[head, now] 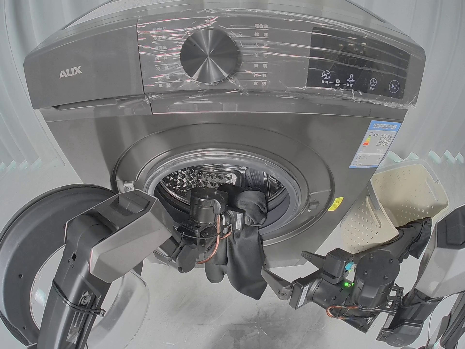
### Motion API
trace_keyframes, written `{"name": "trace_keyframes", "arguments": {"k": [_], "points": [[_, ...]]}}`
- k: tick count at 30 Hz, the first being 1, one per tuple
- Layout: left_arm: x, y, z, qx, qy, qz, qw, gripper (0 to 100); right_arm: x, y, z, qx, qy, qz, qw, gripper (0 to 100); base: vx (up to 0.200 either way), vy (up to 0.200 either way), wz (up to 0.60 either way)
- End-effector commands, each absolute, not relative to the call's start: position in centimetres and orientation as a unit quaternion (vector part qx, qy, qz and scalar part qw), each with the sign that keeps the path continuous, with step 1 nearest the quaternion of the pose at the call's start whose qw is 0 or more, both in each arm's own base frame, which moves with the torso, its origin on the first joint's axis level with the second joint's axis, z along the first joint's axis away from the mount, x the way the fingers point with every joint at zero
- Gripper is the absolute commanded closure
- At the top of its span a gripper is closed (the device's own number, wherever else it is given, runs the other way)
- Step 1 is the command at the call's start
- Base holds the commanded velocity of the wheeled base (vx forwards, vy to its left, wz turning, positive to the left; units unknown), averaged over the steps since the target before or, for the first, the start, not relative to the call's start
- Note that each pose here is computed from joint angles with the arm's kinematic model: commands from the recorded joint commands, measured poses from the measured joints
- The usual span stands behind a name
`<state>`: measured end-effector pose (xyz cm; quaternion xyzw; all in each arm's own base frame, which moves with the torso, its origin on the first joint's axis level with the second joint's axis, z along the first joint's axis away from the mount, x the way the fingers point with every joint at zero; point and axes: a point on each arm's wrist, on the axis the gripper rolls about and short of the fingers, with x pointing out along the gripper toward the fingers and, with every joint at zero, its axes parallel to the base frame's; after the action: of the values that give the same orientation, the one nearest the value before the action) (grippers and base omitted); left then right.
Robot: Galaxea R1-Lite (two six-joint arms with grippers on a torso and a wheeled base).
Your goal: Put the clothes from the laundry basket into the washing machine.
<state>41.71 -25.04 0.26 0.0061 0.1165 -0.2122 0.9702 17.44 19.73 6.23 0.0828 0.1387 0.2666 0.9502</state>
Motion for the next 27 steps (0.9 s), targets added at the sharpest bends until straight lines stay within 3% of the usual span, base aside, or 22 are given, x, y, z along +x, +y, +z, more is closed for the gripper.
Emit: {"name": "trace_keyframes", "arguments": {"k": [1,8,9,15,27], "points": [[41.1,-25.2,0.1,0.010,0.124,-0.217,0.968,0,17.4,19.8,6.2,0.083,0.139,0.267,0.950,0,0.000,0.000,0.00],[40.9,-25.4,-1.8,0.034,0.140,-0.227,0.963,0,17.4,19.9,6.1,0.082,0.140,0.269,0.949,0,0.000,0.000,0.00],[40.9,-25.3,-1.9,0.037,0.141,-0.226,0.963,100,17.4,19.9,6.1,0.082,0.140,0.269,0.949,0,0.000,0.000,0.00],[41.6,-25.4,-1.4,0.030,0.124,-0.219,0.967,100,17.4,19.9,6.2,0.082,0.139,0.270,0.949,0,0.000,0.000,0.00],[46.8,-24.4,4.1,-0.023,0.005,-0.156,0.988,100,17.4,19.9,6.2,0.083,0.139,0.270,0.949,0,0.000,0.000,0.00]]}}
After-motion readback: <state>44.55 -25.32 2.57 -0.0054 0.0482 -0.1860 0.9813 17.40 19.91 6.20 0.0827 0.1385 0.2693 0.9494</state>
